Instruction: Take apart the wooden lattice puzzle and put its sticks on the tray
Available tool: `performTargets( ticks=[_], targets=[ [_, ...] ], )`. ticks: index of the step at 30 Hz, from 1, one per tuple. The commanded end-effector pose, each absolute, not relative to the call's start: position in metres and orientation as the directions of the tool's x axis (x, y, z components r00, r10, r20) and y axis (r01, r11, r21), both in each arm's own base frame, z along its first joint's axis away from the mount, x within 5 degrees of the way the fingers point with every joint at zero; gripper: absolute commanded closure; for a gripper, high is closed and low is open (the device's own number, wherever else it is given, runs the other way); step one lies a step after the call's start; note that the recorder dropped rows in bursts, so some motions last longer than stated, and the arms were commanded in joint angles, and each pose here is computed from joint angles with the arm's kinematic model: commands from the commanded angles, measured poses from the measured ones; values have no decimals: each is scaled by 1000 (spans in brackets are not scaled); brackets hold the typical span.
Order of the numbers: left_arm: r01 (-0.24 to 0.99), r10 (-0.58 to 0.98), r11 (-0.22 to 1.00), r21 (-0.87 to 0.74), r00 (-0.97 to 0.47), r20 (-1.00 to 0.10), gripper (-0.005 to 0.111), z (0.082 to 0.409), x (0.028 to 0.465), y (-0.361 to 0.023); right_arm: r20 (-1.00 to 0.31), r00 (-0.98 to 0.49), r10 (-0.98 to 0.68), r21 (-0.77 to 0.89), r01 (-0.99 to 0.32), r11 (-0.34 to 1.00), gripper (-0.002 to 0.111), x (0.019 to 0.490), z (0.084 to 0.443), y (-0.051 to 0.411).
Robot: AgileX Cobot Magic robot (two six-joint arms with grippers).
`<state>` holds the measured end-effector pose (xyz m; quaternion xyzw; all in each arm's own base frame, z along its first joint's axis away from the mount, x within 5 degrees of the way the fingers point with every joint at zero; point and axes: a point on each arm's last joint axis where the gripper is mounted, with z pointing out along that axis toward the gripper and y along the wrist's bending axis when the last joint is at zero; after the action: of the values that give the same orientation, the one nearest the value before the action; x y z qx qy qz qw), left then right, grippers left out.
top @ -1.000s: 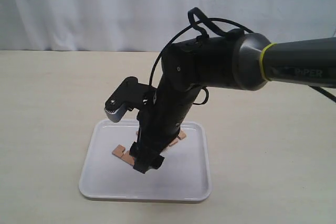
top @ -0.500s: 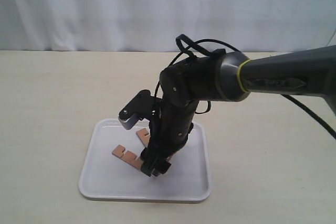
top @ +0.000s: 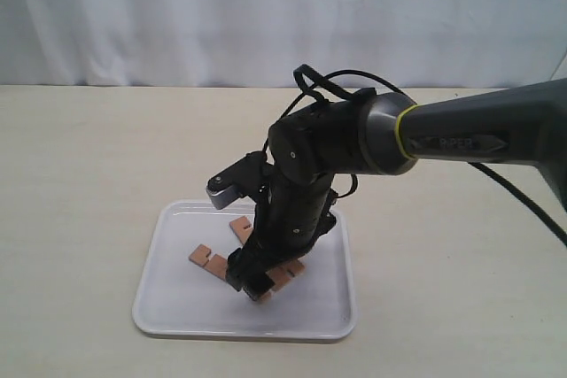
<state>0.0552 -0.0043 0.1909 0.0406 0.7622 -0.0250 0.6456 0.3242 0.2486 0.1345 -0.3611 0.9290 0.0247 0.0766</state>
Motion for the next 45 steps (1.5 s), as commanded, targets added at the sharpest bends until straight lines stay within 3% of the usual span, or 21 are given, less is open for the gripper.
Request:
performTargets(
  ticks=[1, 10, 12, 14, 17, 26, 35, 45],
  targets=[
    [95, 25, 995, 11, -152, -988, 107, 191, 55, -4, -170, -757, -630, -8, -639, 769, 11, 326, 136, 247],
    [95, 25, 995, 11, -152, -988, 107, 191, 55, -4, -169, -755, -633, -8, -641, 767, 8, 325, 141, 247],
    [95, 25, 995, 11, -152, -988, 107, 191, 55, -4, -170, -755, -633, -8, -641, 767, 12, 326, 143, 247],
    [95, 25, 995, 11, -152, -988, 107, 191, 55, -4, -149, -755, -639, -7, -645, 764, 37, 324, 145, 249],
    [95, 25, 995, 11, -152, -988, 107, 191, 55, -4, -150, -760, -633, -6, -639, 769, 104, 326, 151, 250],
    [95, 25, 995, 11, -152, -988, 107, 191, 55, -4, -154, -747, -647, -45, -649, 759, 102, 319, 205, 238],
    [95, 25, 995, 11, -152, -988, 107, 191, 55, -4, -172, -810, -560, 14, -571, 821, 104, 302, 264, 199],
    [95, 25, 995, 11, -152, -988, 107, 191, 55, -4, -208, -844, -494, 35, -511, 859, 104, 247, 288, 160]
  ],
)
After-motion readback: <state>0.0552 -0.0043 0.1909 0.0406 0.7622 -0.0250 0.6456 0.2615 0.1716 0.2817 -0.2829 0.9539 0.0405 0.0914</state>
